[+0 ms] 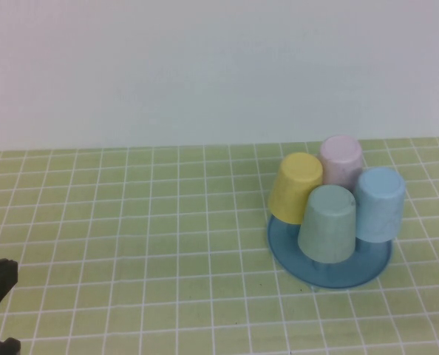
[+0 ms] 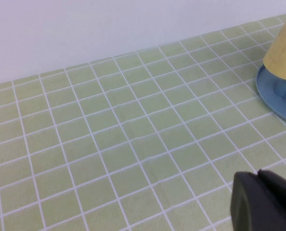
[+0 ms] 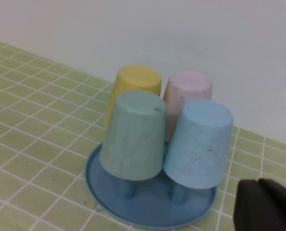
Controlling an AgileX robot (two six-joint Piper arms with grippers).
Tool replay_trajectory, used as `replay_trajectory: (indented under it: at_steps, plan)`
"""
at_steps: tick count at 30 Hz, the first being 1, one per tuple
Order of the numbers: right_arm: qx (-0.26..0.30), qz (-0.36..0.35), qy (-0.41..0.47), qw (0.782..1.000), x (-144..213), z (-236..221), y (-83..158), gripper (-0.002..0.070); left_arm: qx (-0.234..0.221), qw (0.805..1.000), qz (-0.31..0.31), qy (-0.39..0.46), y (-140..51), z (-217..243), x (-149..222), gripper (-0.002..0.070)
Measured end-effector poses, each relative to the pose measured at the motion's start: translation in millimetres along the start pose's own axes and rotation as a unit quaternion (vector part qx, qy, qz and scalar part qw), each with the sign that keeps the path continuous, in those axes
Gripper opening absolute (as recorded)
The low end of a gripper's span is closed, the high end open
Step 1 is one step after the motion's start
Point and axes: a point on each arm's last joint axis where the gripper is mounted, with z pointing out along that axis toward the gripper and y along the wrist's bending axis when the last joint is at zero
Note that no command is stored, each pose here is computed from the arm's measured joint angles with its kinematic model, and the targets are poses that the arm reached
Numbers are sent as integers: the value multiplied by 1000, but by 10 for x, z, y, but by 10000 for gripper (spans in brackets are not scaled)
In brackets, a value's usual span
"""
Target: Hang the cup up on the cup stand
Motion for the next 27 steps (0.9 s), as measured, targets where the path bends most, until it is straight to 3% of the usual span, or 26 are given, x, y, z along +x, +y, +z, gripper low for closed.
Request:
replay_trajectory:
  at_steps: [17, 27]
  plan:
    - [0, 0, 2, 1000, 14, 1, 2, -1, -10, 1000, 21, 5, 20, 35, 63, 0]
    - [0, 7, 2, 1000, 14, 1, 1, -1, -34, 990, -18, -138, 36, 11, 862, 0]
